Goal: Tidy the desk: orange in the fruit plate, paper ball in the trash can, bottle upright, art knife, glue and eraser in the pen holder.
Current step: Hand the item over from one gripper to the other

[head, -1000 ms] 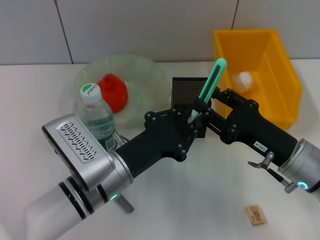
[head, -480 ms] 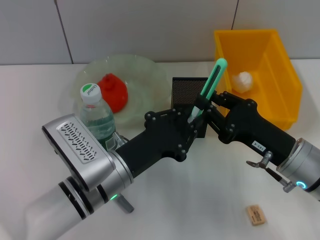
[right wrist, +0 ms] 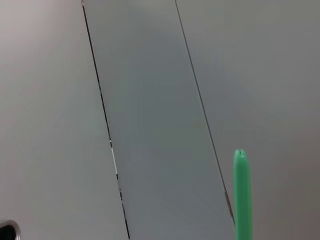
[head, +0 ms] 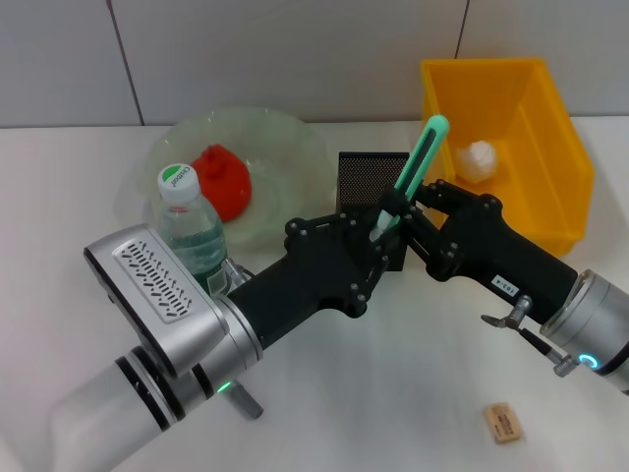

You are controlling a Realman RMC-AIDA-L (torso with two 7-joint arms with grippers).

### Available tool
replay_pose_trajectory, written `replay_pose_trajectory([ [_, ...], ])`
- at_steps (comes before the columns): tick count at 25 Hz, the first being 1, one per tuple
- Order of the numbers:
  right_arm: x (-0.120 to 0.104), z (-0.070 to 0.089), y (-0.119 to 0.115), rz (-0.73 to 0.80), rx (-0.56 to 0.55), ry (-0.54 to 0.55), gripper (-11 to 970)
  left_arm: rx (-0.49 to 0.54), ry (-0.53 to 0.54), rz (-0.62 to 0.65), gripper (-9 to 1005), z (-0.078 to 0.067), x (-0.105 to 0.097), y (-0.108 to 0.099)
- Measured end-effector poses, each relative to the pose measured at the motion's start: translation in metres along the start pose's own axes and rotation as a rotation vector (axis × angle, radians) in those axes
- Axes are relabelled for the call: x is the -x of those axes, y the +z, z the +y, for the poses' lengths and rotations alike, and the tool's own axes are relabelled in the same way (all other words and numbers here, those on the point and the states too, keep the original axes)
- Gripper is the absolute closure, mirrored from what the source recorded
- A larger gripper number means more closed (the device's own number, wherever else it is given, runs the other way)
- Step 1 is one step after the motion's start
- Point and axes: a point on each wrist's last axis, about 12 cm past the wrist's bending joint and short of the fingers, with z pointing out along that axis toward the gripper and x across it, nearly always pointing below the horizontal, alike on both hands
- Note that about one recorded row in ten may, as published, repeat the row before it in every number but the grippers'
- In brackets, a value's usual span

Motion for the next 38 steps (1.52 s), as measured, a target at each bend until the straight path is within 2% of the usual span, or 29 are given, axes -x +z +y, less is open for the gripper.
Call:
replay_pose_trajectory([
  [3,0.0008,0.0002,0.0004,-0.006,0.003,0.000,689,0.000,0.002,-0.001,732,0.0002,0.0002,0.0003],
  [10,0.0016,0.0005,0.0003,-0.013,0.006,-0.001,764,0.001,0.011,-0.002,730,0.0008,0.0007,0.0009],
  [26,0.0023,-0.0007,-0.0010,-0.023,-0.009,0.002,780,-0.001,0.013,-0.003,728,0.0008,0.0011,0.0016],
  [28,0.0023,-0.0006,-0.0010,-0.024,-0.009,0.002,856,-0.002,0.014,-0.003,727,0.0007,0.0012,0.0019],
  [38,0.0024,0.0000,0.0005,-0.026,-0.008,0.007,858,0.003,0.009,-0.005,725,0.0023,0.0019,0.0023],
])
